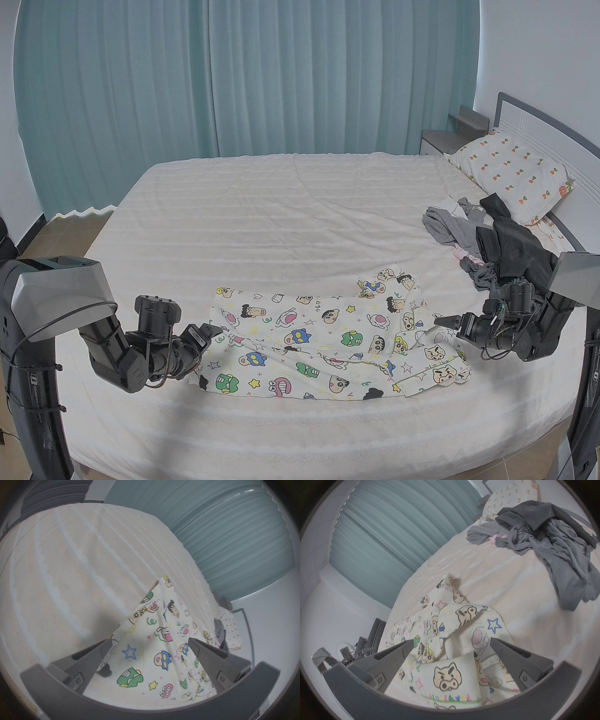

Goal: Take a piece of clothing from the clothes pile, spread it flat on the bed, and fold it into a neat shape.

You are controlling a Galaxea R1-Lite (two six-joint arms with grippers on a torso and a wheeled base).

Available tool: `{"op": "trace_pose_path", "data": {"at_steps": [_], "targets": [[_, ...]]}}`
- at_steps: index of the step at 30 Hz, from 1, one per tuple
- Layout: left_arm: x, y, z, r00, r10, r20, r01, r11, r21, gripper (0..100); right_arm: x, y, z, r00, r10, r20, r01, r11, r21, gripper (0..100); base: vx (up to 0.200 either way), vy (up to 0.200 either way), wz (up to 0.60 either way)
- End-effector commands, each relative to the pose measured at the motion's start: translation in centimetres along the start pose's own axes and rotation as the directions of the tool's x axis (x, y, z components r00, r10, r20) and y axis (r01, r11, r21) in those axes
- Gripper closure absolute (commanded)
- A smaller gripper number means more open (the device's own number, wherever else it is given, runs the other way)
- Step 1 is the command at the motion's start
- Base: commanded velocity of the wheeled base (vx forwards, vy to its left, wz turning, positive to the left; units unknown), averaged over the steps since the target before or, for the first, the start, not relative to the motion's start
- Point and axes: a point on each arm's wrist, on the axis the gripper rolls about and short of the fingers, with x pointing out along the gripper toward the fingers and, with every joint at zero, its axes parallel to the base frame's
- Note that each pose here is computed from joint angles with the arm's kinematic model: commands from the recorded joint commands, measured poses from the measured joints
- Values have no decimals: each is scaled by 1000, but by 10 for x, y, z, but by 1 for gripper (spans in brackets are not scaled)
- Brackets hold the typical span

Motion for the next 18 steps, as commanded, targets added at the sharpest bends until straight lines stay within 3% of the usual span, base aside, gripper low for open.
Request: {"op": "trace_pose_path", "data": {"at_steps": [1,4,13,18], "targets": [[-23,12,-5,998,-60,-34,60,998,-22,0,-11,-13,-2,999,9,-42,-10,1000,-17,0,0,0,0],[-26,14,-6,995,-96,-20,96,995,-17,0,-6,-17,-6,997,21,-68,-25,999,-49,0,0,0,0],[-28,16,-8,994,-109,-10,109,994,-14,0,7,-23,-14,989,34,-144,-51,992,-118,0,0,0,0],[-28,16,-8,994,-109,-10,109,994,-14,0,10,-23,-16,981,71,-178,-92,990,-109,0,0,0,0]]}}
